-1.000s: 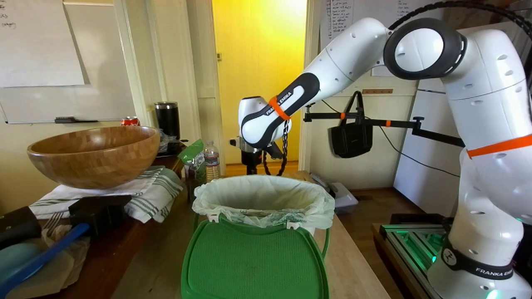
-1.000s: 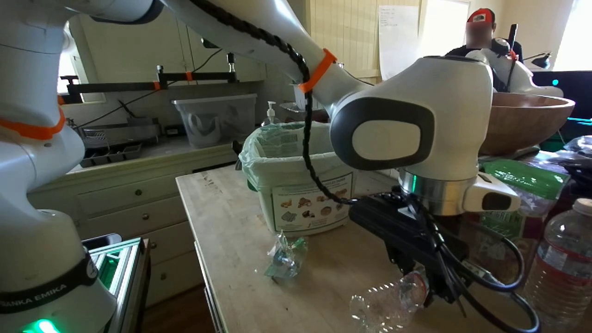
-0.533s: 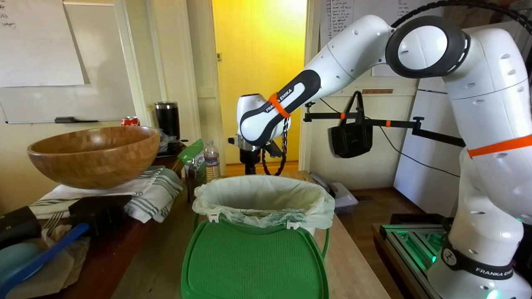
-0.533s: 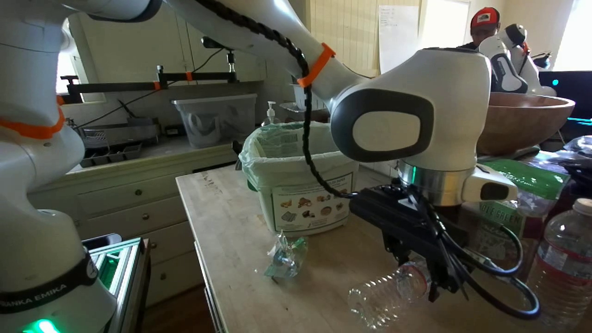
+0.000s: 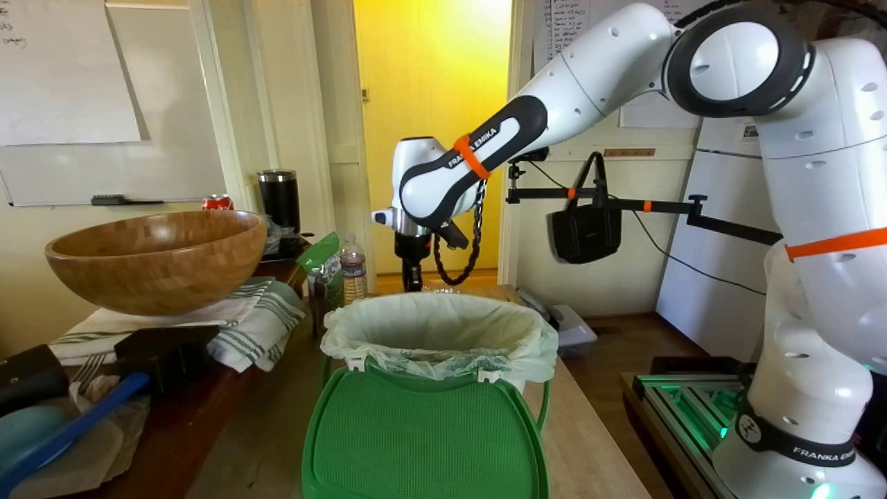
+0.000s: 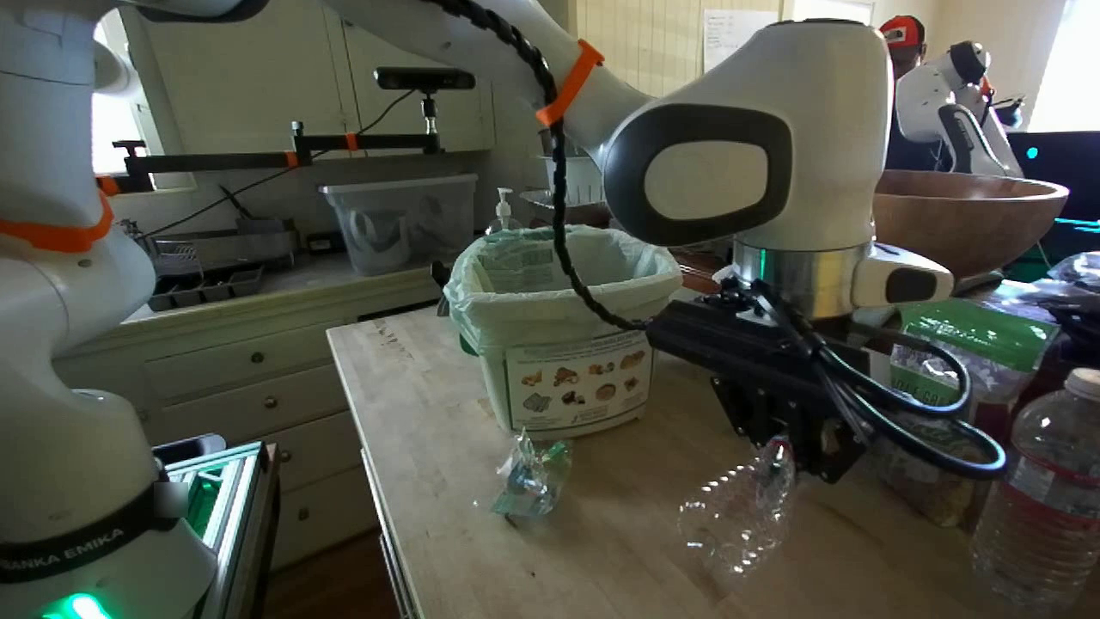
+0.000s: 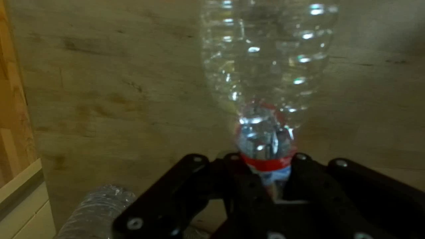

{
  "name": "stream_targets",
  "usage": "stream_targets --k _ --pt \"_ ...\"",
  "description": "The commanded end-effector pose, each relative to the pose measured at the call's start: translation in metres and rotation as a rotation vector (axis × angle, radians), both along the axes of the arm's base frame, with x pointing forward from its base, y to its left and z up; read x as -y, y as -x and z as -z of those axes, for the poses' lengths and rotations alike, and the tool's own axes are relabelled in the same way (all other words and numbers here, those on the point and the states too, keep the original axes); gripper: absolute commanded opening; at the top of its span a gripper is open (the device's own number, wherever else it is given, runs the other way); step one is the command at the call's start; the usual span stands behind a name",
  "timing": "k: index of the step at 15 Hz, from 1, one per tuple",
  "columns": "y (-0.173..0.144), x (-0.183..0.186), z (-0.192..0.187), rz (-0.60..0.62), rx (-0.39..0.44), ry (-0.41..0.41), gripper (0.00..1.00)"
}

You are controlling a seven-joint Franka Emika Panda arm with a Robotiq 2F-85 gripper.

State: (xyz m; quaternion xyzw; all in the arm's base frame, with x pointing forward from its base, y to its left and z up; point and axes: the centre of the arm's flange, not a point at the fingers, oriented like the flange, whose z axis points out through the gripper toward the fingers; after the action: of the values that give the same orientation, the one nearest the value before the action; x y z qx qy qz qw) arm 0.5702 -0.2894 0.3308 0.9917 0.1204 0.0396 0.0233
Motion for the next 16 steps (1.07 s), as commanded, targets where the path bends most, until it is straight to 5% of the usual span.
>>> stream_targets --k 1,9,16 --pt "0.013 -0.016 -0.022 -0.018 -0.007 0.021 0.15" --pt "0.026 -0.066 -0.080 -0.150 -0.001 0.080 0.15" --pt "0.038 -0.134 -0.122 -0.354 -0.013 0.222 0.10"
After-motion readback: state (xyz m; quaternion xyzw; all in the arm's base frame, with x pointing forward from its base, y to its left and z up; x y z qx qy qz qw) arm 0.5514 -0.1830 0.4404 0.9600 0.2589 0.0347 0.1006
